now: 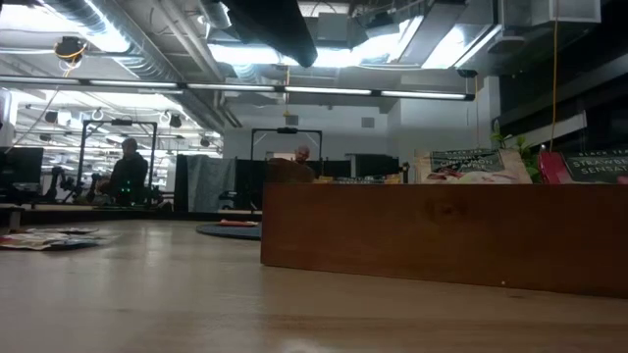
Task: Pick & Place Tea
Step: Put the yellow tea bag into the left section of the wooden organizer
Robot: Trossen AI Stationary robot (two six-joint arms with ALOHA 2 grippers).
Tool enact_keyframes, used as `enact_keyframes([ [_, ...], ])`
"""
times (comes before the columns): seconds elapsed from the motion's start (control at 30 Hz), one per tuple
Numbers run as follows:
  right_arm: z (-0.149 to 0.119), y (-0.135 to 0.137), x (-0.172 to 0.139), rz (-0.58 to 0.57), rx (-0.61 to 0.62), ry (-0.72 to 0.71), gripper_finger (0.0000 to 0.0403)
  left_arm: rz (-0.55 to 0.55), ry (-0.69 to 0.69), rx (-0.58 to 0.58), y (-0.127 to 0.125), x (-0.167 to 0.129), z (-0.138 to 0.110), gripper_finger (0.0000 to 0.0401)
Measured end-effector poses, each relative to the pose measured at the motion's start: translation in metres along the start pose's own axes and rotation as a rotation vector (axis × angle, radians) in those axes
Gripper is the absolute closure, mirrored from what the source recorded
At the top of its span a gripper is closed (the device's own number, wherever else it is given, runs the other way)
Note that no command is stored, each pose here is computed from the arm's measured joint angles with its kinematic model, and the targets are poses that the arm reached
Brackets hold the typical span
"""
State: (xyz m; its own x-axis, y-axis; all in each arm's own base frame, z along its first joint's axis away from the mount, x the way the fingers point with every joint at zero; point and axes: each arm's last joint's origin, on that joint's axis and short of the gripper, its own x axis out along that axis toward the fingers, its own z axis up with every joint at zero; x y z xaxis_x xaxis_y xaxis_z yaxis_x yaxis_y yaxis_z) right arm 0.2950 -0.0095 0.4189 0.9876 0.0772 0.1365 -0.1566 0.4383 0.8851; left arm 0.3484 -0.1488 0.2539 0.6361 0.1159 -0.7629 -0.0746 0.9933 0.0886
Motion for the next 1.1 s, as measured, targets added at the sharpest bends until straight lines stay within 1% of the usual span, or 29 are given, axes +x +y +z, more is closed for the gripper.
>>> enact_keyframes([
  [0.1, 0.000, 0.000, 0.000, -0.010, -0.003, -0.017, 0.0386, 0.003, 0.003, -0.002, 0.000, 0.000, 0.000, 0.0398],
  [0.17, 0.000, -0.001, 0.000, -0.012, -0.024, -0.014, 0.0388, -0.001, 0.022, -0.030, 0.001, 0.000, -0.002, 0.0398],
  [0.27, -0.003, -0.005, 0.000, -0.040, -0.081, 0.052, 0.0395, -0.016, 0.083, -0.083, 0.002, 0.000, -0.007, 0.0398],
  [0.33, -0.007, -0.011, -0.001, -0.080, -0.108, 0.125, 0.0398, -0.016, 0.117, -0.100, 0.003, -0.001, -0.010, 0.0398],
  [0.4, -0.012, -0.019, -0.003, -0.150, -0.130, 0.193, 0.0398, -0.007, 0.126, -0.101, 0.004, -0.009, -0.012, 0.0398],
  [0.47, -0.017, -0.027, -0.004, -0.225, -0.173, 0.247, 0.0392, -0.001, 0.091, -0.138, 0.010, -0.017, -0.010, 0.0398],
  [0.53, -0.020, -0.036, -0.006, -0.303, -0.221, 0.285, 0.0381, 0.029, 0.076, -0.199, 0.021, -0.024, -0.015, 0.0398],
  [0.67, -0.027, -0.046, -0.008, -0.428, -0.330, 0.319, 0.0362, 0.110, 0.013, -0.405, 0.049, -0.037, -0.033, 0.0398],
  [0.77, -0.031, -0.053, -0.007, -0.481, -0.395, 0.333, 0.0354, 0.127, -0.033, -0.569, 0.070, -0.046, -0.047, 0.0398],
  [0.83, -0.032, -0.056, -0.003, -0.493, -0.428, 0.333, 0.0353, 0.141, -0.025, -0.653, 0.084, -0.047, -0.057, 0.0398],
  [0.9, -0.034, -0.062, 0.002, -0.511, -0.451, 0.341, 0.0353, 0.165, -0.018, -0.760, 0.099, -0.048, -0.065, 0.0398],
  [1.0, -0.039, -0.075, 0.013, -0.523, -0.465, 0.357, 0.0353, 0.234, -0.005, -0.834, 0.122, -0.046, -0.073, 0.0398],
  [1.1, -0.045, -0.090, 0.025, -0.538, -0.467, 0.373, 0.0352, 0.299, 0.004, -0.863, 0.147, -0.041, -0.077, 0.0398],
])
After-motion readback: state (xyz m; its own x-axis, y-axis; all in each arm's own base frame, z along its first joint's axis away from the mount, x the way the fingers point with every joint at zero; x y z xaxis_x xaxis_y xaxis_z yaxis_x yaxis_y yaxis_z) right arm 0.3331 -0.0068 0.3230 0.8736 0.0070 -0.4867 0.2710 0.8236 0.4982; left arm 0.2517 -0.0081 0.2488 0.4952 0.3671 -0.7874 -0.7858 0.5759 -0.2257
